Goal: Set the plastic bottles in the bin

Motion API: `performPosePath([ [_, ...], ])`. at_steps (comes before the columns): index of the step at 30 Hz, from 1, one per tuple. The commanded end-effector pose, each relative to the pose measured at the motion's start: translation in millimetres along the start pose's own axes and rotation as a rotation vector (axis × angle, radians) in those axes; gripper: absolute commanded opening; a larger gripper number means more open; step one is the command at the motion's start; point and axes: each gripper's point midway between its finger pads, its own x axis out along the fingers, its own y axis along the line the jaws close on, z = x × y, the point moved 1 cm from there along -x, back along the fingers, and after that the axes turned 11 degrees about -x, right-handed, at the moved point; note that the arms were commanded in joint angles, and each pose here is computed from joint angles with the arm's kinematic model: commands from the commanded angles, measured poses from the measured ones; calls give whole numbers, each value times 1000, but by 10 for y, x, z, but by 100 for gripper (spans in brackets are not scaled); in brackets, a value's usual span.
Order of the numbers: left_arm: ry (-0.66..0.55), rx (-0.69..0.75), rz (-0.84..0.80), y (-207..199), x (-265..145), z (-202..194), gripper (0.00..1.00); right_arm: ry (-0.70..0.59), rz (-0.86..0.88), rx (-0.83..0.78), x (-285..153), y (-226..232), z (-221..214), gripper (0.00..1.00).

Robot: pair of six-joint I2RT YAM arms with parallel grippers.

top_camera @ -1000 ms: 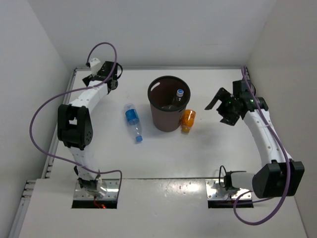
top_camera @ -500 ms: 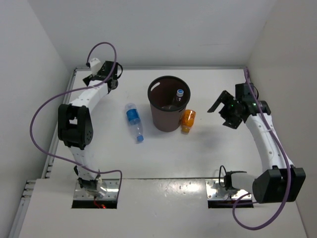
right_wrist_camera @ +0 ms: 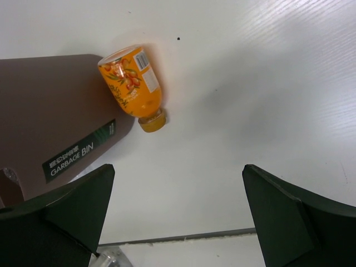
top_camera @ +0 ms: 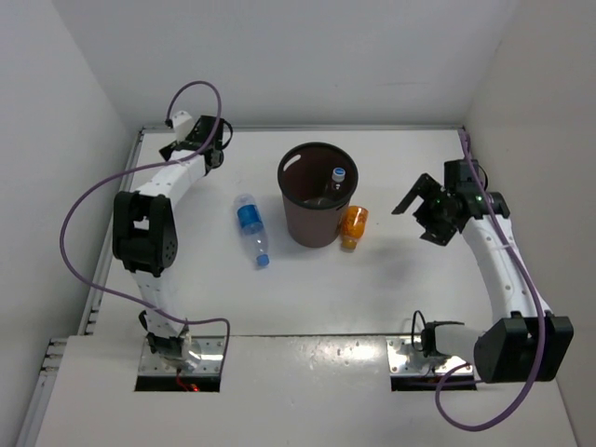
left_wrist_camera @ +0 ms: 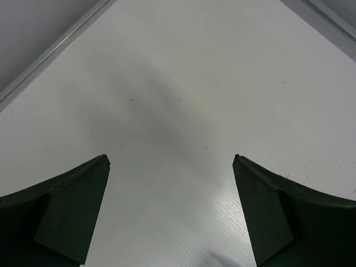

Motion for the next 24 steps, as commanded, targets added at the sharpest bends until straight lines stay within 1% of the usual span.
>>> performPosePath([
  [1, -26, -62, -25, -91, -25, 185, 100, -10, 13, 21, -8, -6, -8, 100],
  [16, -22, -56, -20, -106, 15, 145, 100, -18, 11, 43, -74, -60, 0, 100],
  [18, -26, -62, -25, -127, 6, 176, 100, -18, 11, 43, -82, -86, -53, 100],
  [19, -22, -56, -20, -124, 30, 140, 100, -32, 8, 42, -104, -93, -41, 100],
  [22, -15, -74, -26, -142, 28, 128, 100, -10, -9, 54, -95, -159, -118, 100],
  [24, -10, -66, -20, -117, 39, 91, 100, -20, -4, 52, -122, -152, -111, 100],
])
